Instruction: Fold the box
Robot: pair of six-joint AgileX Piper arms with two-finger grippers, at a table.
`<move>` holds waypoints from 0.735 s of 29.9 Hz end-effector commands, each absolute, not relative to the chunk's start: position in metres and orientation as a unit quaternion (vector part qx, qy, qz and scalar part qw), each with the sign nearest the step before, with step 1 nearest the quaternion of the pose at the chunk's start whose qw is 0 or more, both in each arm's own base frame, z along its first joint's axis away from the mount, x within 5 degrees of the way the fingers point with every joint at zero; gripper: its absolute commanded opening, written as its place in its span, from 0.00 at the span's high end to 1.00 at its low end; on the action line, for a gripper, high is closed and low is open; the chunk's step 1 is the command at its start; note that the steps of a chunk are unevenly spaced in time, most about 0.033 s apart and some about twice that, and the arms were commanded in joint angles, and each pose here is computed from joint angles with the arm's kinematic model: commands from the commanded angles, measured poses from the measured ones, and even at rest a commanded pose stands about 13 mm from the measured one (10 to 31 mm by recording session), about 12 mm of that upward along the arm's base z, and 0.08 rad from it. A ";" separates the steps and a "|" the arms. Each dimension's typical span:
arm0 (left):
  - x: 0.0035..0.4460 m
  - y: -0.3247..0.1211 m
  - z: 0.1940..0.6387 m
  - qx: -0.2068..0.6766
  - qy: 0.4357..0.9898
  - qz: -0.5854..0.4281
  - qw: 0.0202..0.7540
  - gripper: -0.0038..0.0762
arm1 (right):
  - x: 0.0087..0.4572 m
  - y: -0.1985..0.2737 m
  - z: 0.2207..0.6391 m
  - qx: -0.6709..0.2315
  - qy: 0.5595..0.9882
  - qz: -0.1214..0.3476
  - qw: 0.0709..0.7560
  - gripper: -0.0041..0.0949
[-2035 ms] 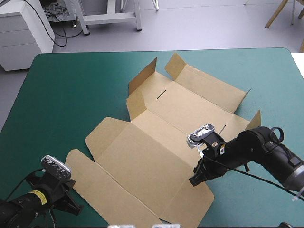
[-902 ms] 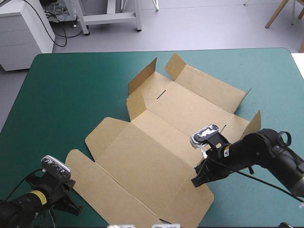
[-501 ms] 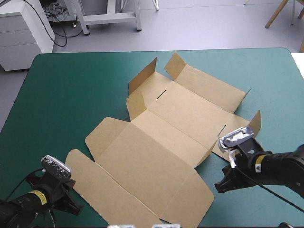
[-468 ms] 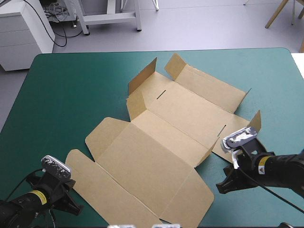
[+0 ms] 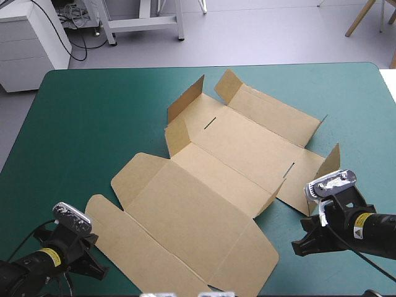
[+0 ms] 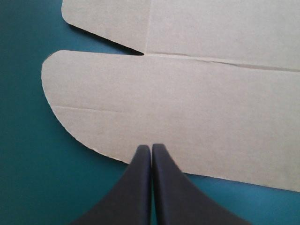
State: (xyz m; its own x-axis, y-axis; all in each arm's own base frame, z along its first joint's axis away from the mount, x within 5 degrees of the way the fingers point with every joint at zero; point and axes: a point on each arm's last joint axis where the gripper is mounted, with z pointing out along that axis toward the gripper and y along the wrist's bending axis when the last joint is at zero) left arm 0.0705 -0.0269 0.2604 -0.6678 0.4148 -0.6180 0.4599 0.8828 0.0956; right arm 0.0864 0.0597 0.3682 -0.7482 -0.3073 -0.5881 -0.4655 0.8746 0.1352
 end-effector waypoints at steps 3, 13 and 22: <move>0.075 -0.029 0.270 0.235 0.902 -0.042 0.361 0.96 | 0.088 0.060 0.380 -0.192 0.916 0.151 0.318 0.96; 0.075 -0.029 0.270 0.235 0.902 -0.042 0.361 0.96 | 0.089 0.058 0.380 -0.154 0.922 0.153 0.321 0.96; 0.075 -0.029 0.270 0.235 0.902 -0.042 0.361 0.96 | 0.092 0.060 0.365 -0.170 0.928 0.139 0.301 0.47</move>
State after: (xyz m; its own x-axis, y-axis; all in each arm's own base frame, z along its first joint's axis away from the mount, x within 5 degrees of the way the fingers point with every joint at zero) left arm 0.0705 -0.0269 0.2604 -0.6692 0.4121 -0.6183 0.4579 0.8841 0.0937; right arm 0.0883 0.0581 0.3616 -0.7950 -0.2297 -0.5615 -0.3797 0.9102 0.1652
